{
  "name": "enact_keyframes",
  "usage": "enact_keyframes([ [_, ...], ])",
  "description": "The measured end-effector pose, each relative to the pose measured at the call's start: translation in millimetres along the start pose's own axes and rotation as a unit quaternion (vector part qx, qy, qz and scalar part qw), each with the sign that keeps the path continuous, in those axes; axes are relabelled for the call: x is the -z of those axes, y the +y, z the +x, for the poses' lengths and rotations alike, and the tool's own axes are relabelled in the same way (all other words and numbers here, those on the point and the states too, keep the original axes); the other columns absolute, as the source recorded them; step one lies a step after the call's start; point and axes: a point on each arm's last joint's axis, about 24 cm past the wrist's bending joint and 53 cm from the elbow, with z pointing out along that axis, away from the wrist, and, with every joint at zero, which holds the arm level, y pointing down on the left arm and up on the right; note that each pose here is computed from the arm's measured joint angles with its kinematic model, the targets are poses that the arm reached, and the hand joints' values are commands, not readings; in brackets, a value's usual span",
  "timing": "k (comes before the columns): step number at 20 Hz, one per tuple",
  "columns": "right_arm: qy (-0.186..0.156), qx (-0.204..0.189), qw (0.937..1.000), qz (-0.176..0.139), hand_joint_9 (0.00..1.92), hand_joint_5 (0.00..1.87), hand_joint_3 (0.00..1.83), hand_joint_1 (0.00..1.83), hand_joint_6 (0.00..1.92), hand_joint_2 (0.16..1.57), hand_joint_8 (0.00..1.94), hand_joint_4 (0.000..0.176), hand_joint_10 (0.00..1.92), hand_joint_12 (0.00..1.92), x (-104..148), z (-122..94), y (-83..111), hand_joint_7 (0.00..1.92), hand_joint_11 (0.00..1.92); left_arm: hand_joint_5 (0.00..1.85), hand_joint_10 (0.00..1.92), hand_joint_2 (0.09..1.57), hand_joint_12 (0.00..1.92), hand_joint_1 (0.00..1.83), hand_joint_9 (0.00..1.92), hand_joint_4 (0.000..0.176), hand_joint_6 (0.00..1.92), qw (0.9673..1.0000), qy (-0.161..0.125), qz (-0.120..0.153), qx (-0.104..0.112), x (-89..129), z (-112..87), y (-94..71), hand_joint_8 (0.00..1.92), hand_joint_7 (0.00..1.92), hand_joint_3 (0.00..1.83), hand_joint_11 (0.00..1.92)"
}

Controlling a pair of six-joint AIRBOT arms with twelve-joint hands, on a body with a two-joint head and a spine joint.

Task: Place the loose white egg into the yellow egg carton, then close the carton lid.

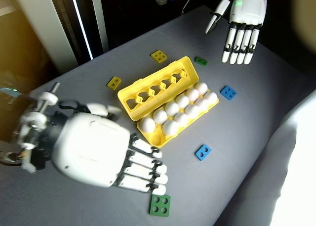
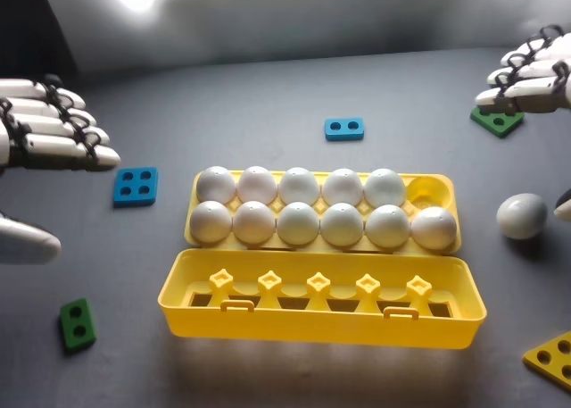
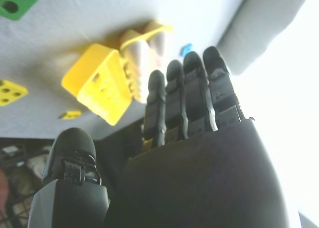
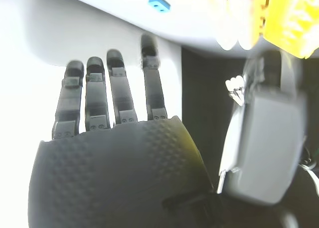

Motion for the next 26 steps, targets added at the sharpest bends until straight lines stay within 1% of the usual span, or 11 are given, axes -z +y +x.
enact_keyframes([
  [2,0.007,0.023,0.9997,-0.003,0.0,0.21,0.0,1.22,0.01,0.86,0.0,0.004,0.0,0.02,-4.1,7.5,0.9,0.08,0.01,0.25,0.01,1.24,0.32,0.0,0.17,0.0,0.01,0.9996,0.004,0.008,0.025,0.7,1.2,-2.7,0.0,0.25,0.0,0.0],
  [3,0.01,0.024,0.9997,-0.004,0.0,0.22,0.0,1.27,0.01,0.87,0.0,0.023,0.0,0.02,-6.9,10.2,1.8,0.09,0.0,0.23,0.01,1.24,0.26,0.0,0.15,0.0,0.01,0.9994,0.006,0.016,0.031,0.9,2.1,-6.8,0.0,0.23,0.0,0.0],
  [5,0.015,0.024,0.9996,-0.002,0.0,0.25,0.02,1.28,0.02,0.92,0.0,0.094,0.0,0.0,-9.0,14.5,1.2,0.06,0.0,0.23,0.0,1.24,0.24,0.0,0.15,0.0,0.0,0.9992,0.006,0.028,0.028,3.0,0.4,-9.6,0.0,0.23,0.0,0.0],
  [8,0.024,0.017,0.9995,0.005,0.0,0.38,0.01,1.3,0.02,0.98,0.0,0.152,0.0,0.0,-8.2,21.2,-3.4,0.06,0.0,0.23,0.0,1.24,0.19,0.0,0.13,0.0,0.0,0.9993,0.009,0.015,0.034,6.7,0.8,1.4,0.0,0.21,0.0,0.0],
  [11,0.038,-0.002,0.9992,0.015,0.0,0.47,0.0,1.32,0.02,0.98,0.0,0.158,0.0,0.0,-6.0,32.0,-10.6,0.05,0.0,0.24,0.01,1.24,0.17,0.0,0.12,0.0,0.01,0.999,0.014,0.011,0.042,7.0,3.2,3.4,0.0,0.21,0.0,0.0],
  [14,0.04,-0.012,0.999,0.018,0.0,0.6,0.0,1.29,0.03,0.98,0.0,0.16,0.0,0.0,-5.5,34.1,-12.4,0.02,0.0,0.23,0.01,1.25,0.14,0.0,0.11,0.0,0.01,0.9991,0.027,0.012,0.03,6.3,9.9,1.8,0.01,0.2,0.0,0.0],
  [15,0.04,-0.017,0.9989,0.018,0.0,0.67,0.0,1.3,0.02,0.97,0.0,0.149,0.0,0.0,-5.4,34.2,-12.5,0.05,0.0,0.24,0.01,1.25,0.14,0.0,0.11,0.0,0.01,0.999,0.028,0.013,0.031,6.1,10.8,0.9,0.01,0.2,0.0,0.0],
  [18,0.04,-0.022,0.9989,0.01,0.0,0.69,0.0,1.28,0.02,0.96,0.0,0.151,0.0,0.0,-7.8,35.5,-8.0,0.03,0.0,0.27,0.01,1.25,0.31,0.0,0.14,0.0,0.01,0.9985,0.036,0.012,0.039,6.3,14.6,1.2,0.01,0.24,0.0,0.0],
  [19,0.041,-0.022,0.9989,0.007,0.0,0.69,0.0,1.28,0.01,0.96,0.0,0.156,0.0,0.0,-9.3,37.5,-5.9,0.02,0.0,0.25,0.01,1.25,0.18,0.0,0.1,0.0,0.0,0.9982,0.041,0.012,0.043,7.1,18.1,1.6,0.01,0.2,0.0,0.0],
  [24,0.038,-0.028,0.9988,-0.009,0.0,0.69,0.0,1.28,0.01,0.97,0.01,0.155,0.0,0.0,-15.6,38.8,4.4,0.04,0.0,0.25,0.01,1.24,0.16,0.0,0.11,0.0,0.0,0.9935,0.097,0.026,0.054,16.9,46.4,-3.7,0.0,0.21,0.0,0.0],
  [26,0.037,-0.028,0.9989,-0.008,0.0,0.7,0.0,1.28,0.01,0.96,0.01,0.156,0.0,0.0,-16.5,38.3,2.8,0.05,0.0,0.26,0.01,1.25,0.15,0.0,0.11,0.0,0.0,0.9924,0.1,0.032,0.066,23.9,44.7,-5.9,0.0,0.21,0.0,0.0],
])
